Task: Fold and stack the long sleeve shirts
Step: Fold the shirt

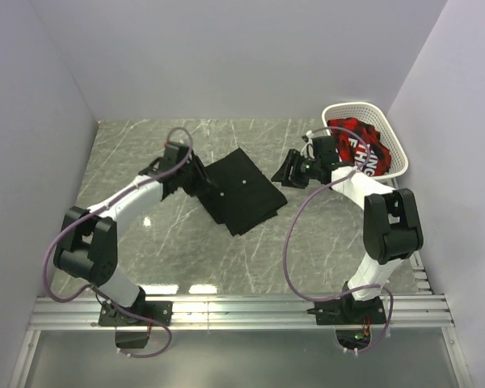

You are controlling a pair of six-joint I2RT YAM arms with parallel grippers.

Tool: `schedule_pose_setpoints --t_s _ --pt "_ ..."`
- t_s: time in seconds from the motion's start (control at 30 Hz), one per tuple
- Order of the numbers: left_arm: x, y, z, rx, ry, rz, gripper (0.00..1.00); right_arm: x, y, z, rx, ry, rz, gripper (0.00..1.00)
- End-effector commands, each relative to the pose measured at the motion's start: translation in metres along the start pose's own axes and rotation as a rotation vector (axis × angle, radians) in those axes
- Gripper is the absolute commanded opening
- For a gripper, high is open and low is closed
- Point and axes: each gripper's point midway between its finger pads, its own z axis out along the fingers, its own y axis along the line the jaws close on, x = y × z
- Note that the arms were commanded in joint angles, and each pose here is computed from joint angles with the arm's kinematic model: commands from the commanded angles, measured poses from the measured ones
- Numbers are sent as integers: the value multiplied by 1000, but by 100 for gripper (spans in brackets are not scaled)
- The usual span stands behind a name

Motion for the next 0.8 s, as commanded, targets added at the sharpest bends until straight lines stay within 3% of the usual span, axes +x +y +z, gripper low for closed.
schedule_pose_setpoints --t_s 0.0,0.3,0.5,0.63,0.77 --pt "-56 -2 -1 -15 -133 -10 44 -12 2 -3 47 -18 -70 57" --pt "-106 13 66 -71 -178 -71 27 1 -14 26 52 39 -29 54" --pt "-88 72 100 -225 -139 -187 20 29 -37 38 89 114 39 53" --pt "-78 100 104 -277 -129 -238 19 57 -42 41 103 180 62 54" --pt "-89 104 106 -311 -137 -184 22 85 -39 45 128 252 48 53"
